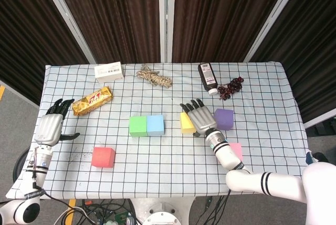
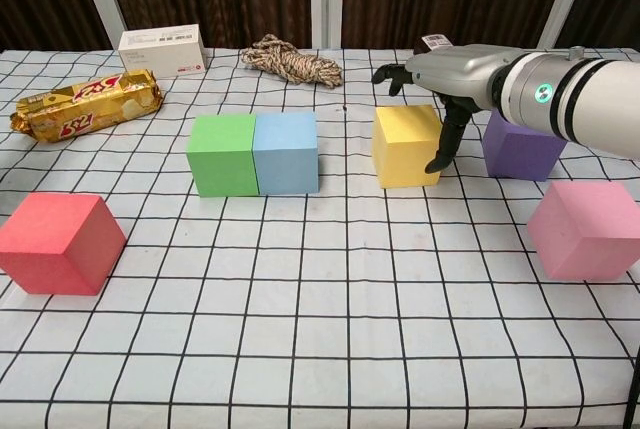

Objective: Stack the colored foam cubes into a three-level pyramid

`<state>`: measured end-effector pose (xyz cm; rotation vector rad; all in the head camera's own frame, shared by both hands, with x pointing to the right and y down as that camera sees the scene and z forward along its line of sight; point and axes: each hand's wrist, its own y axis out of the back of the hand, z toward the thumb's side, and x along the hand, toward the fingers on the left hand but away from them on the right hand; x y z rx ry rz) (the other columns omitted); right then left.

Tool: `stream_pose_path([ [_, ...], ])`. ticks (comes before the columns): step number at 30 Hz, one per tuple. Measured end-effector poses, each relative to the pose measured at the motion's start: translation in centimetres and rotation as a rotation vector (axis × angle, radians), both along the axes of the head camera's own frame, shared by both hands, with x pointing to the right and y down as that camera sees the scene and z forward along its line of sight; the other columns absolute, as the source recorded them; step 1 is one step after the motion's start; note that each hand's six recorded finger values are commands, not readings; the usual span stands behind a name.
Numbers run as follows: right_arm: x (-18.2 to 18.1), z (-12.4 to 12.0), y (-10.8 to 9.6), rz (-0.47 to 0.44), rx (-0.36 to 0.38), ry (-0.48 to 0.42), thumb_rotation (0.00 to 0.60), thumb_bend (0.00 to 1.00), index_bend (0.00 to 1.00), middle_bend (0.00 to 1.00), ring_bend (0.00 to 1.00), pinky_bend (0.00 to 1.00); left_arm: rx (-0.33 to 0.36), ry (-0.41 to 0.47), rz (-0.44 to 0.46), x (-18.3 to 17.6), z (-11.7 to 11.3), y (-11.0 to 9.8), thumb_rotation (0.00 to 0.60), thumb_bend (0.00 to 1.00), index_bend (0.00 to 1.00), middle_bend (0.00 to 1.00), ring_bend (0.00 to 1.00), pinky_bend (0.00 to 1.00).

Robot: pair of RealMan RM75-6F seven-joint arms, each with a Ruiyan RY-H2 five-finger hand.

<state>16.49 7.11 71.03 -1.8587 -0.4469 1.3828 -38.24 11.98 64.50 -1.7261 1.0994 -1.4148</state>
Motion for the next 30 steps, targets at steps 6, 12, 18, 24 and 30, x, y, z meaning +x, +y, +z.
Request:
stream_pose_path([
  [6, -0.6, -0.2, -0.3, 0.005, 0.051, -0.013, 0.600, 0.08, 0.00, 0.44, 0.07, 0.00, -0.003, 0.000, -0.001, -0.1, 0.0, 0.0, 0.600, 0.00, 0.08, 0.10, 0.03, 0.18],
  [12, -1.0, -0.7, -0.7, 0.000, 0.092, -0.021, 0.600, 0.11, 0.00, 0.48, 0.10, 0.00, -0.007, 0.000, -0.003, -0.2, 0.1, 0.0, 0.600, 0.00, 0.08, 0.10, 0.03, 0.18],
  [18, -1.8, -1.6, -1.0, 0.009, 0.088, -0.078, 0.600, 0.11, 0.00, 0.49, 0.10, 0.00, -0.007, 0.007, -0.005, -0.2, 0.0, -0.1, 0.600, 0.00, 0.08, 0.10, 0.03, 0.18],
  [24, -3.4, -1.9, -0.9, -0.017, 0.081, -0.096, 0.600, 0.11, 0.00, 0.48, 0.10, 0.00, -0.009, 0.007, -0.004, -0.2, 0.0, 0.0, 0.600, 0.00, 0.08, 0.10, 0.03, 0.18],
  [30, -4.3, -1.1, -0.4, -0.031, 0.059, -0.070, 0.600, 0.11, 0.00, 0.48, 0.10, 0.00, -0.011, 0.008, -0.010, -0.6, 0.0, 0.0, 0.600, 0.00, 0.08, 0.10, 0.03, 0.18],
])
